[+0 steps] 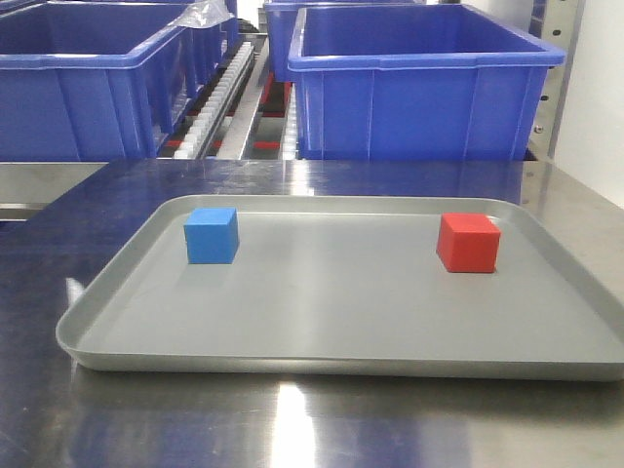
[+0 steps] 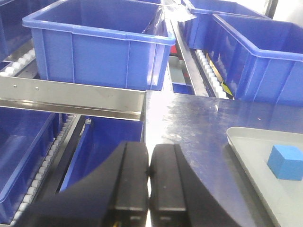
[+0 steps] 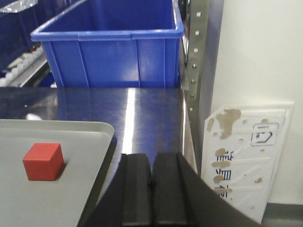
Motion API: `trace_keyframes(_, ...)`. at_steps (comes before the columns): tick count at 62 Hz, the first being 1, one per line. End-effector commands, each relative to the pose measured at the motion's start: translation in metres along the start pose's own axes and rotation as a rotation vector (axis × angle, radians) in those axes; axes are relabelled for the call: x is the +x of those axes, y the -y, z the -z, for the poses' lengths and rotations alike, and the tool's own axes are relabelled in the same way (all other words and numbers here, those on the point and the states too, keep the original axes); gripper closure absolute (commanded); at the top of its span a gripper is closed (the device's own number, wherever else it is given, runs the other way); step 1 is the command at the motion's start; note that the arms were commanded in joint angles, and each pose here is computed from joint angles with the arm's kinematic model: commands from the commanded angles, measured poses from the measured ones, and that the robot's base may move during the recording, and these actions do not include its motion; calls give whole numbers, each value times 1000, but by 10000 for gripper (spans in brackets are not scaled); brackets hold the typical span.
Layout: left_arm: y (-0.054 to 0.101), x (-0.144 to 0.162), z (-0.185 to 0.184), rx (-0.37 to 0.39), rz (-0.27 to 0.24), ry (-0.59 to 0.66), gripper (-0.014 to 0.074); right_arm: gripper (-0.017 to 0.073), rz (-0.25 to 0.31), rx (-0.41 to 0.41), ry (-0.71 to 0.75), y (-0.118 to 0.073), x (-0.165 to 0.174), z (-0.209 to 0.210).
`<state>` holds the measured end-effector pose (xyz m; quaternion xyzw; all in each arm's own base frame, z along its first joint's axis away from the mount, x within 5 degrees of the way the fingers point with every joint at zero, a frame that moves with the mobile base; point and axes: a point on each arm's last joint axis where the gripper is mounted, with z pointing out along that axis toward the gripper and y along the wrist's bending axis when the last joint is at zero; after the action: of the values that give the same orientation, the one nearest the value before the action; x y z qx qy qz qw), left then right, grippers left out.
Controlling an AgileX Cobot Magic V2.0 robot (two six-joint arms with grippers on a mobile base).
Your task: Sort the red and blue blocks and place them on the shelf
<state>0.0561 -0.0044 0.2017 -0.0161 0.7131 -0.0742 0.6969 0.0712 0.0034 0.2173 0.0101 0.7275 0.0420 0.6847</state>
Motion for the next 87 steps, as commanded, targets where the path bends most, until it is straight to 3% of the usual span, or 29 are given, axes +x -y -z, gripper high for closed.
trace_keyframes(1,1,0,0,17,11,75,454,506,-2,-16,74,-4,-35,-12)
trace_keyframes(15,1,0,0,17,11,75,454,506,-68,-10,-146,-8,-67,-46)
trace_keyframes(36,1,0,0,17,11,75,454,506,-67,15,-349,-13,-109,-92)
trace_keyframes(55,1,0,0,17,11,75,454,506,-59,59,-708,-13,-108,-133)
trace_keyframes(74,1,0,0,17,11,75,454,505,-56,70,-808,-13,-95,-155)
trace_keyframes(79,1,0,0,17,11,75,454,455,-53,71,-824,-13,-92,-156)
trace_keyframes(87,1,0,0,17,11,75,454,195,-47,69,-827,-13,-91,-157)
